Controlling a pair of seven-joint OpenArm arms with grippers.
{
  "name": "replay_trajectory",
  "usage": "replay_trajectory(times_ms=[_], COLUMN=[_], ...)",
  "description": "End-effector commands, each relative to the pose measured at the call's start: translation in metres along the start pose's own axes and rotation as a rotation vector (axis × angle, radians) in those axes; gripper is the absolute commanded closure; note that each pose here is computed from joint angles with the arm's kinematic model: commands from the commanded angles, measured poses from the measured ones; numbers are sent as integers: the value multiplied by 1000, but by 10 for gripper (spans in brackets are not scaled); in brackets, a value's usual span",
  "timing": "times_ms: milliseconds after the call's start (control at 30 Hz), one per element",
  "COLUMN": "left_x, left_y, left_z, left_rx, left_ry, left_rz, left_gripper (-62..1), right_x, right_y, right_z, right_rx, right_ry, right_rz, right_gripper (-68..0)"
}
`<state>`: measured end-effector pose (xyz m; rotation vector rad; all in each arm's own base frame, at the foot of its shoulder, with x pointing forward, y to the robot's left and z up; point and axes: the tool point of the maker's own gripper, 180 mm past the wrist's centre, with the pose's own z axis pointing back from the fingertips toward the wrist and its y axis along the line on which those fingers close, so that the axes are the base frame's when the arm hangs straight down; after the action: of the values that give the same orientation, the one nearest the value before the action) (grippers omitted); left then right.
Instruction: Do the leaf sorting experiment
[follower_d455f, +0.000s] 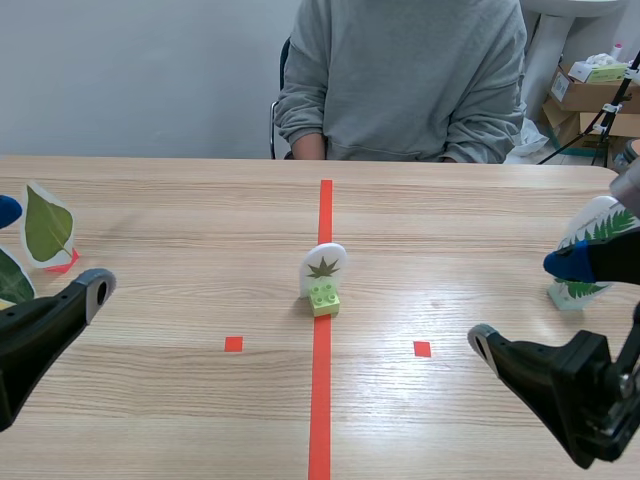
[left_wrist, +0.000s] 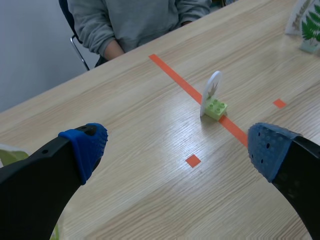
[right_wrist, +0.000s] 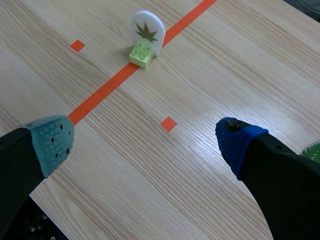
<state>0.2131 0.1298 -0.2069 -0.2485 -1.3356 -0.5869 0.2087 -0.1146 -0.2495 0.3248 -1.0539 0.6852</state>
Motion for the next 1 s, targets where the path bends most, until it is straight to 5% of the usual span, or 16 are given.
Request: replay_trajectory(times_ms=[0, 267, 367, 600, 967], left_x=[-1, -40, -60, -97, -111], left_y=[0, -9, -7, -4, -27], left_z=[0, -12, -27, -83, -172], left_rx=[0, -66, -90, -159, -290], left_ry=[7, 113, 131, 147, 148], left_rz=[7, -20, 8, 10, -25], left_gripper=[-598, -598, -598, -598, -598], right_x=[4, 5, 4, 4, 4], right_y=[-2, -2, -2, -2, -2], right_z=[0, 0, 0, 0, 0], right_rx=[0, 0, 0, -1, -1], right_ry=[-19, -20, -19, -18, -19], right_rz=[4, 4, 4, 4, 4], right_gripper=[-578, -578, -578, -578, -578])
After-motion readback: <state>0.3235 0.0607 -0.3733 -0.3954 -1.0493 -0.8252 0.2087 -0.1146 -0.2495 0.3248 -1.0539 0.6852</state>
